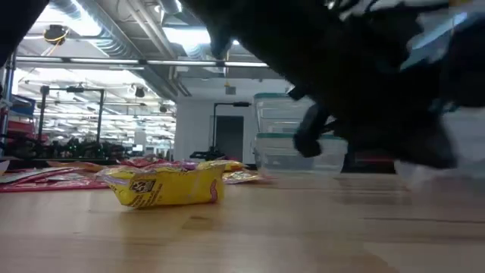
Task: Sort candy
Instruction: Close the square transparent food container
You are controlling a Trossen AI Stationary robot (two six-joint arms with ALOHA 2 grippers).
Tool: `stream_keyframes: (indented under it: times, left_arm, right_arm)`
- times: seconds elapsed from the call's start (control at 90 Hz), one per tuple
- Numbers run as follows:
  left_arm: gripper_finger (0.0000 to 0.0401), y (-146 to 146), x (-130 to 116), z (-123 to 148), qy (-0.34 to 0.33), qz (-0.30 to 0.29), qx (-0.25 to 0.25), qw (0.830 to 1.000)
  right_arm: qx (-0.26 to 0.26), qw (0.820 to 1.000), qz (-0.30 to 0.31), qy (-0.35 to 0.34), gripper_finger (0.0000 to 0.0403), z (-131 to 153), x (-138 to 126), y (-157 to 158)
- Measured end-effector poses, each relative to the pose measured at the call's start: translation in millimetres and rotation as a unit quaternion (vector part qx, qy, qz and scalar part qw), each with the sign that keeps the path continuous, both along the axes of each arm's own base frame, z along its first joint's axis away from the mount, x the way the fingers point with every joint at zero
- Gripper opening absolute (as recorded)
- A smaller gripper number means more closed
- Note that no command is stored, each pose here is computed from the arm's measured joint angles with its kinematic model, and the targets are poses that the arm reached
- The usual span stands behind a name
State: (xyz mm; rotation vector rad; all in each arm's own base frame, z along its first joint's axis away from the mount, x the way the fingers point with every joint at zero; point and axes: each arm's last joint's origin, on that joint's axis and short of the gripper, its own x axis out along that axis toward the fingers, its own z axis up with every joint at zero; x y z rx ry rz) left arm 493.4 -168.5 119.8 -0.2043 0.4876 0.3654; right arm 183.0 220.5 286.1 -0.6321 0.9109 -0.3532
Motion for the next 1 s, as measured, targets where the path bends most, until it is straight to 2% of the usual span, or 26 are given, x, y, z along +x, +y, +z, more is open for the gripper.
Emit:
stream_keyframes:
  times: [0.167, 0.356, 0.5, 0.633, 0.867, 1.0]
  left_arm:
    - [0.0017, 17.0, -10.3, 17.7, 0.049, 0.058, 0.036, 0.996]
    - [0.0017, 19.0, -26.9, 41.6, 0.092, 0.075, 0.062, 0.991]
    - [0.0017, 11.6, -32.1, 56.1, 0.079, 0.069, 0.057, 0.993]
    - [0.0017, 1.3, -35.8, 58.7, 0.07, 0.064, 0.051, 0.994]
    - [0.0017, -5.0, -39.4, 58.2, 0.066, 0.072, 0.046, 0.994]
    - [0.0017, -4.8, -39.4, 58.3, 0.065, 0.075, 0.049, 0.994]
  right_arm:
    - [-0.016, 0.999, 0.039, -0.02, 0.0006, 1.8, -24.3, 13.6]
    - [-0.009, 0.997, 0.054, -0.048, 0.0007, -6.4, -43.7, 22.3]
    - [-0.028, 0.997, 0.05, -0.057, 0.0007, -23.2, -50.4, 17.8]
    - [-0.051, 0.995, 0.049, -0.072, 0.0004, -33.3, -49.8, 12.1]
    - [-0.08, 0.991, 0.07, -0.086, 0.0002, -33.7, -49.5, 11.4]
    - [-0.111, 0.987, 0.095, -0.064, 0.0002, -33.5, -49.4, 11.4]
